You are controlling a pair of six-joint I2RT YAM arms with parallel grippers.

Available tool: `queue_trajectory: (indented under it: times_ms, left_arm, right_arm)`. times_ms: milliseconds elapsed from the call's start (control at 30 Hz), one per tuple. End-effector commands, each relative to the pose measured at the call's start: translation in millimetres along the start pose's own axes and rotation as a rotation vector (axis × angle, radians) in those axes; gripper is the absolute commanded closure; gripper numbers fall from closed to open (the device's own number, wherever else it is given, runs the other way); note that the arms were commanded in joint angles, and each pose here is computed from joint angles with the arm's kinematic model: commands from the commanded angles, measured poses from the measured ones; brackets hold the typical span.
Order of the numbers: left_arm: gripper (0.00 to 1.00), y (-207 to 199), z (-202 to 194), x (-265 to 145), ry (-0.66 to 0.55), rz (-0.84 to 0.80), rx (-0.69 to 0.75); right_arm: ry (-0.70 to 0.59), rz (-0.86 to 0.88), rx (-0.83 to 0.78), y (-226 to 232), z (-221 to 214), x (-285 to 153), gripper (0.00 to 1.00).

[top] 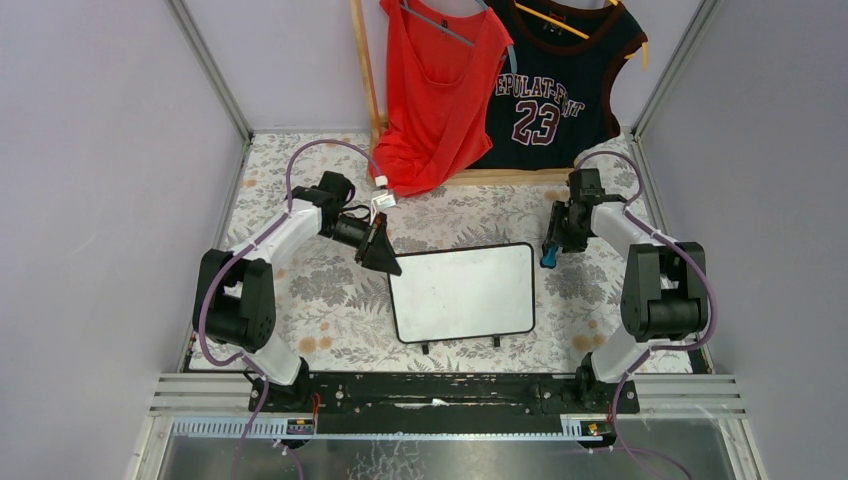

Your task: Erase the whiteboard

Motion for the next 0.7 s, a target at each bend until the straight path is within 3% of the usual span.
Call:
queue_trajectory:
  times_ms: [0, 667]
  left_arm:
    - [0.71, 25, -5, -1, 0.041, 0.110, 0.030]
    - [0.65, 0, 7, -8, 0.034, 0.063, 0.069]
  right_arm:
    - [-0.074, 0.021, -0.006, 3, 18, -17, 0.51]
    - [-0.044, 0.032, -0.010, 5, 13, -7, 0.53]
Point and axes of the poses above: each gripper's point midway between its finger pads, its own x axis out along the fingers, its own y axis along the line the jaws close on, z = x × y, the point moved 1 cm from there along -x, back along the fingers, and after that the axes turned 13 degrees about -x, right-handed, at the moved point
